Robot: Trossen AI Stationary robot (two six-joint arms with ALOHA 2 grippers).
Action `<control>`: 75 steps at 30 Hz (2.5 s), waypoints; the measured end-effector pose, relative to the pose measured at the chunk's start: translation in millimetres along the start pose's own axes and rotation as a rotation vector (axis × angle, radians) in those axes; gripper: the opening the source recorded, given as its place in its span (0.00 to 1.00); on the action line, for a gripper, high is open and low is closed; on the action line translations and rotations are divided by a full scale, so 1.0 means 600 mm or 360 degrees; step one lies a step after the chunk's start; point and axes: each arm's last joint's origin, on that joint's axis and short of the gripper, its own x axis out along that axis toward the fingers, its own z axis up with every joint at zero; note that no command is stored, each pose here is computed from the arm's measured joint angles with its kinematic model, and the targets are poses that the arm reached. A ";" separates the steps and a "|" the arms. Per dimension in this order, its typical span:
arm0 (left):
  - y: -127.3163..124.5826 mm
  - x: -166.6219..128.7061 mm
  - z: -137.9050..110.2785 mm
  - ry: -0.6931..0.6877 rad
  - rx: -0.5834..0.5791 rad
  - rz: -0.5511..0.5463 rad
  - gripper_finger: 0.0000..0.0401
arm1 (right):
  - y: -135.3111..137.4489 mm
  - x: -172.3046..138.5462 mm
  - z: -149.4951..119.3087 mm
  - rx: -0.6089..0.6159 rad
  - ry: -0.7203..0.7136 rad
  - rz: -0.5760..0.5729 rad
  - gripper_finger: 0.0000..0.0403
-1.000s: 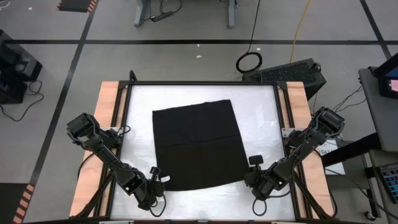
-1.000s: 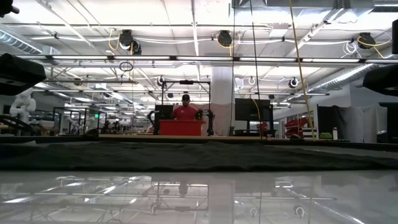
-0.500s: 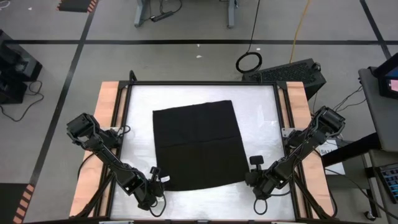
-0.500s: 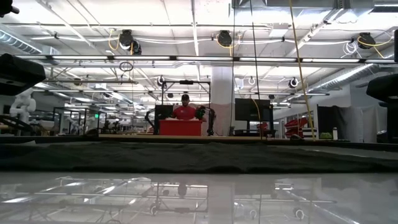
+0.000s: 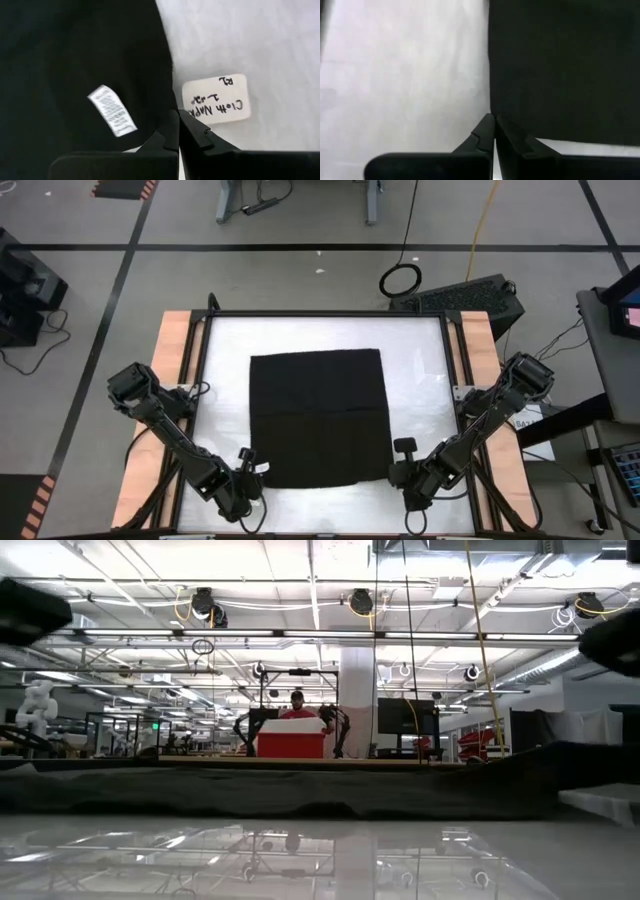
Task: Roll towel
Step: Roll the black towel
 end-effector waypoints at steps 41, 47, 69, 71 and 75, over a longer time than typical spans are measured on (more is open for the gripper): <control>0.220 -0.113 0.045 0.0401 -0.0220 0.1527 0.00 | -0.138 -0.154 0.126 0.0098 0.0185 -0.1192 0.00; 0.277 -0.108 0.044 0.0561 -0.0436 0.1477 0.00 | -0.197 -0.147 0.145 0.0203 0.0279 -0.1252 0.00; 0.357 -0.059 0.022 0.0716 -0.0570 0.1324 0.02 | -0.348 -0.044 0.111 0.0431 0.0488 -0.1083 0.00; 0.362 -0.044 0.012 0.0734 -0.0574 0.1289 0.02 | -0.355 -0.034 0.103 0.0442 0.0489 -0.1086 0.00; 0.371 -0.018 -0.007 0.0745 -0.0579 0.1277 0.02 | -0.370 -0.019 0.090 0.0464 0.0474 -0.1090 0.00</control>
